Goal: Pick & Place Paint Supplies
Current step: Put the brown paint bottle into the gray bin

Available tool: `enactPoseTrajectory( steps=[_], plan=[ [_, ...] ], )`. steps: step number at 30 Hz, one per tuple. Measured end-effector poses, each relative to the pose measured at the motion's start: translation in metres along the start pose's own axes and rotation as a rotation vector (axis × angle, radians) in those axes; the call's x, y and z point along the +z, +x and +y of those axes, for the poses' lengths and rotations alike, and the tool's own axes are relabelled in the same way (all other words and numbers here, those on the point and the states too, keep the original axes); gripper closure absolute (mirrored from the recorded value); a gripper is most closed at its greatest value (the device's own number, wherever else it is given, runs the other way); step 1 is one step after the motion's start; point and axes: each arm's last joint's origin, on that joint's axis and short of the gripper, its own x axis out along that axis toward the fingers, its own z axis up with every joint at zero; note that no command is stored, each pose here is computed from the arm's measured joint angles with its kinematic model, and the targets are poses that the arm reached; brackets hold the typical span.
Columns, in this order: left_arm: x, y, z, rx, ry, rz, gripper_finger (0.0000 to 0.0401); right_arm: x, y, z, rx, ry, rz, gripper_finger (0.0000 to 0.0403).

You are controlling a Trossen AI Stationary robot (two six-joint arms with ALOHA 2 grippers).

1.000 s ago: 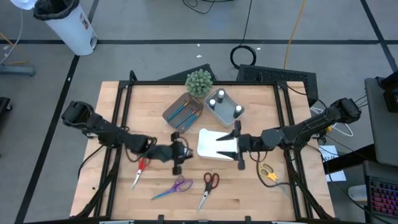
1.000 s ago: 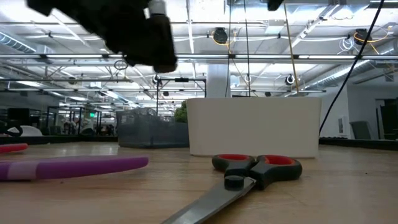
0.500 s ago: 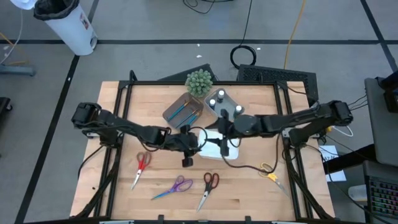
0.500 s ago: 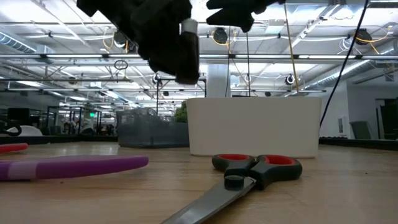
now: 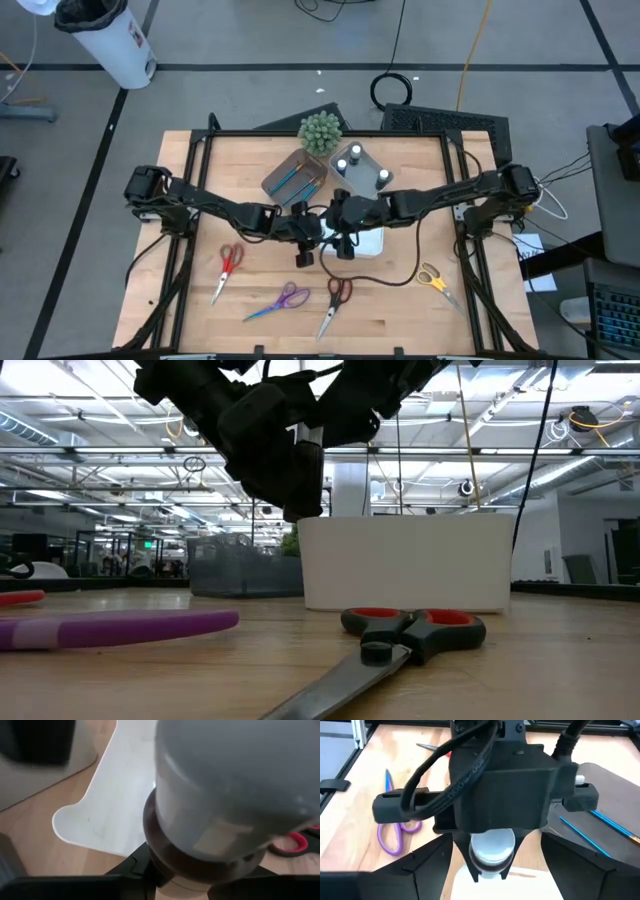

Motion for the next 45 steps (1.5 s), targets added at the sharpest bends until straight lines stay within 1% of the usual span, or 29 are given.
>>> enactPoseTrajectory(
  steps=[7,11,16,20,23,24,27,29,32,37,41,43,45],
  plan=[
    [0.000,0.000,0.000,-0.002,0.000,-0.003,0.0278,-0.004,0.008,0.000,-0.003,0.010,0.014,0.0129],
    [0.000,0.000,0.000,-0.002,-0.004,-0.003,0.0277,-0.004,0.008,-0.001,-0.008,0.025,0.013,0.0157],
    [0.000,0.000,-0.001,-0.002,-0.008,-0.003,0.0276,-0.004,0.008,0.000,-0.007,0.026,0.015,0.0207],
    [0.000,0.000,-0.001,-0.002,-0.016,-0.003,0.0275,-0.004,0.008,0.000,-0.006,0.057,0.016,0.0258],
    [0.001,0.000,0.000,0.004,-0.018,-0.010,0.0275,-0.004,0.008,0.000,-0.005,0.057,0.015,0.0300],
    [0.001,0.000,0.000,0.007,-0.024,-0.015,0.0275,-0.004,0.008,0.000,-0.006,0.052,0.014,0.0306],
    [0.001,0.001,-0.001,0.005,-0.056,-0.024,0.0266,-0.004,0.008,0.000,-0.004,0.051,0.014,0.0306],
    [0.002,-0.003,-0.001,-0.011,-0.034,-0.019,0.0251,-0.004,0.008,0.000,-0.002,0.051,0.015,0.0306],
    [0.006,-0.017,0.001,-0.060,0.013,-0.008,0.0220,-0.001,0.001,-0.001,-0.003,0.048,0.002,0.0306],
    [0.018,-0.048,0.004,-0.089,-0.018,-0.071,0.0178,0.008,-0.018,-0.001,0.002,0.042,-0.031,0.0306],
    [0.024,-0.065,0.002,-0.101,0.027,-0.124,0.0160,0.013,-0.039,-0.003,-0.010,0.033,-0.044,0.0306],
    [0.021,-0.070,0.000,-0.106,0.050,-0.127,0.0155,0.015,-0.048,-0.004,-0.025,0.035,-0.047,0.0306],
    [0.017,-0.076,0.001,-0.081,0.054,-0.139,0.0151,0.015,-0.059,-0.006,-0.065,0.041,-0.036,0.0306]
  ],
)
